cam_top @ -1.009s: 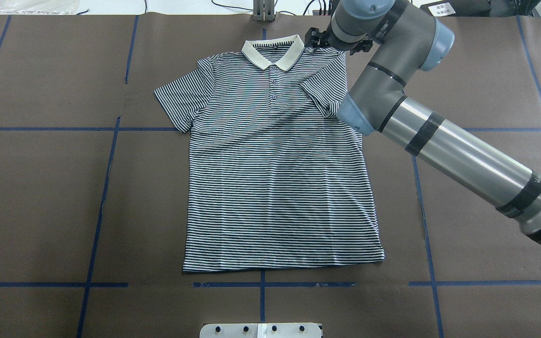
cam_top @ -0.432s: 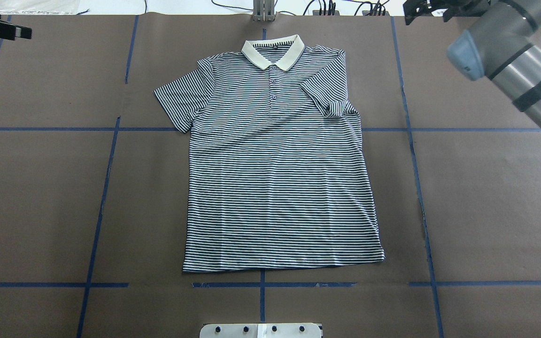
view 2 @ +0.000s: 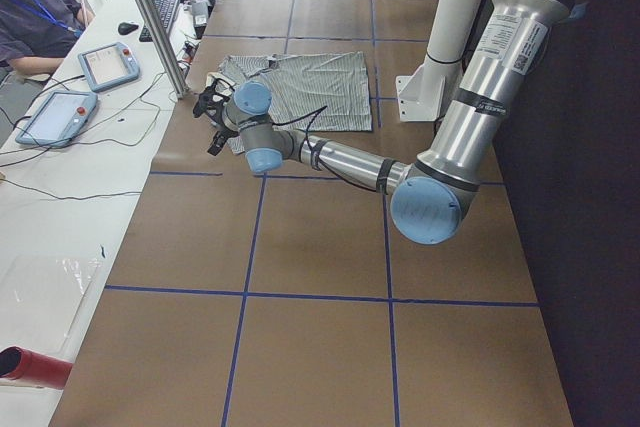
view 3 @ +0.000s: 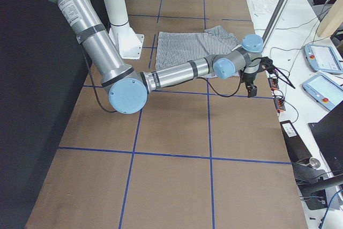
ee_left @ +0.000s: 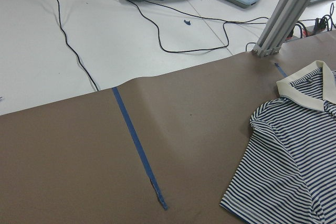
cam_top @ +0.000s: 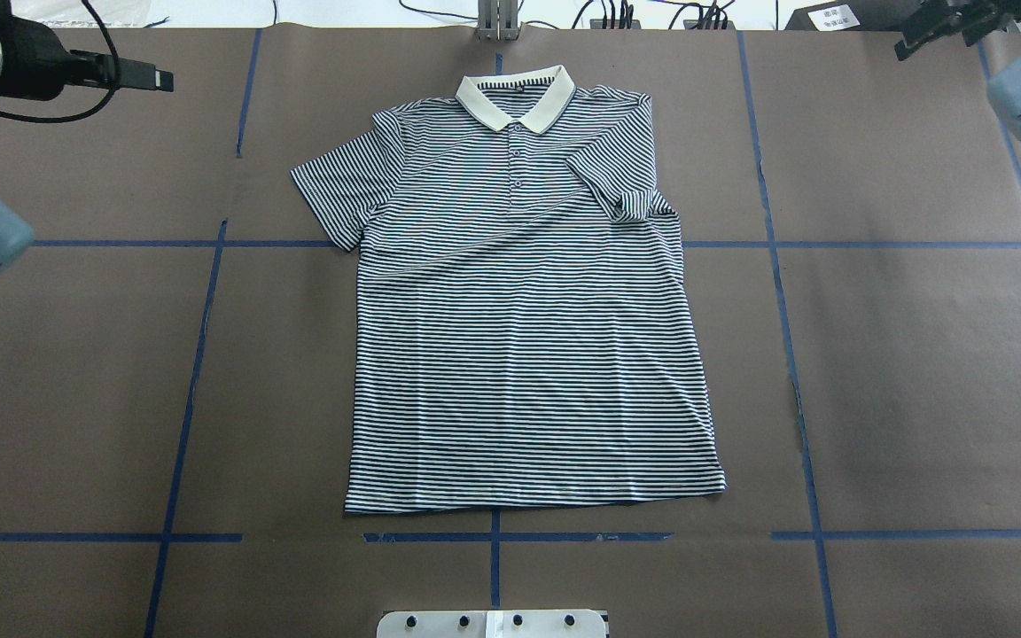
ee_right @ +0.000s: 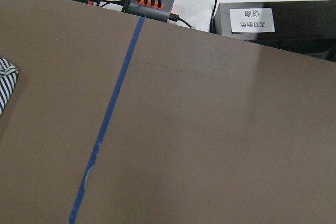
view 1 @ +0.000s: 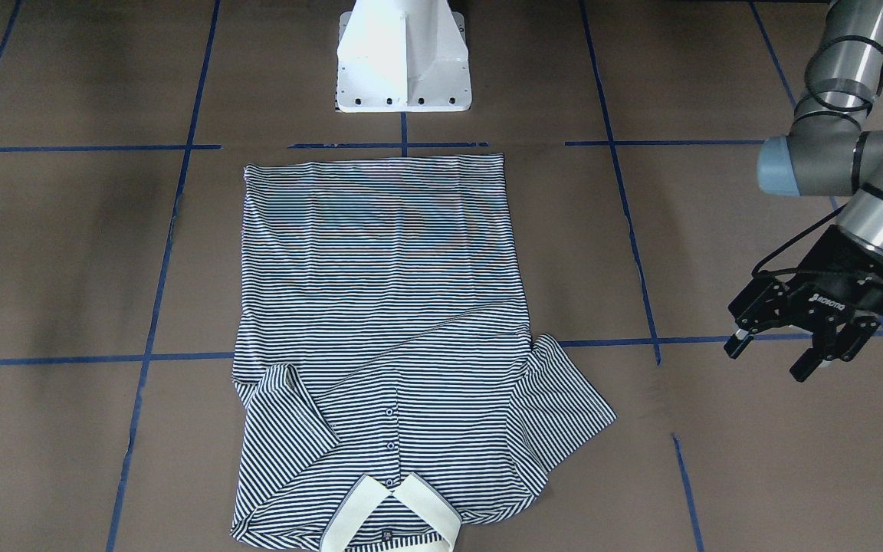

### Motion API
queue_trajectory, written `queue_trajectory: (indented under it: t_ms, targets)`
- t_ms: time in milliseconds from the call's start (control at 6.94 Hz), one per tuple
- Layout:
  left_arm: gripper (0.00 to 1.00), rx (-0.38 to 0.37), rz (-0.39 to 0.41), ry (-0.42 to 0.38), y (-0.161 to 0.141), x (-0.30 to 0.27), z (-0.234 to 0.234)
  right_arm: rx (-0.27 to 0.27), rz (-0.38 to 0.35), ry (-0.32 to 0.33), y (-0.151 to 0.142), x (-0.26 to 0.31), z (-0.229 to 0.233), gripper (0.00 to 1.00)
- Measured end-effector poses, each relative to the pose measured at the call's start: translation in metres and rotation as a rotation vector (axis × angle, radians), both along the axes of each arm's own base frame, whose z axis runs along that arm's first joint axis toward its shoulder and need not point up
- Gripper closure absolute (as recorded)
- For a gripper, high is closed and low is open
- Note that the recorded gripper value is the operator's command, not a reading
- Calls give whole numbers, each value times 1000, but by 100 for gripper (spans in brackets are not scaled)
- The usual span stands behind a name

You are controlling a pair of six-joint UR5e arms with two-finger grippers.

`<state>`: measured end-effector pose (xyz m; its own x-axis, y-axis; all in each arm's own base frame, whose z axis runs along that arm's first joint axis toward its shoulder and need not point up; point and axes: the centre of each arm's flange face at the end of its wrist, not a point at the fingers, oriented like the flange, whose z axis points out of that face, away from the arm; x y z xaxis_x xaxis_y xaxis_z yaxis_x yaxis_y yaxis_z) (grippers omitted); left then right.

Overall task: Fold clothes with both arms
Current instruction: 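Withdraw the right arm while the left arm moves toward the shirt, then position the left gripper beside the sleeve nearest it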

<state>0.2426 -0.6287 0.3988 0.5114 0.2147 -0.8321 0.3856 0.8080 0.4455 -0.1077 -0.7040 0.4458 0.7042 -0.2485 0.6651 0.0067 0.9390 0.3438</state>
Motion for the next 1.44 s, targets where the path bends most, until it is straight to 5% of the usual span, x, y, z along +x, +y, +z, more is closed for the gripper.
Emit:
queue_trajectory:
  t_ms: [288, 576, 1441]
  targets:
    - [6, -139, -112, -12, 5, 95, -19, 2, -20, -4, 14, 21, 24, 0]
    - [7, -184, -153, -53, 11, 158, -17, 2, -22, -5, 21, 26, 30, 0]
    - [21, -107, -89, -210, -2, 221, 1, -16, -17, -4, 27, 28, 40, 0]
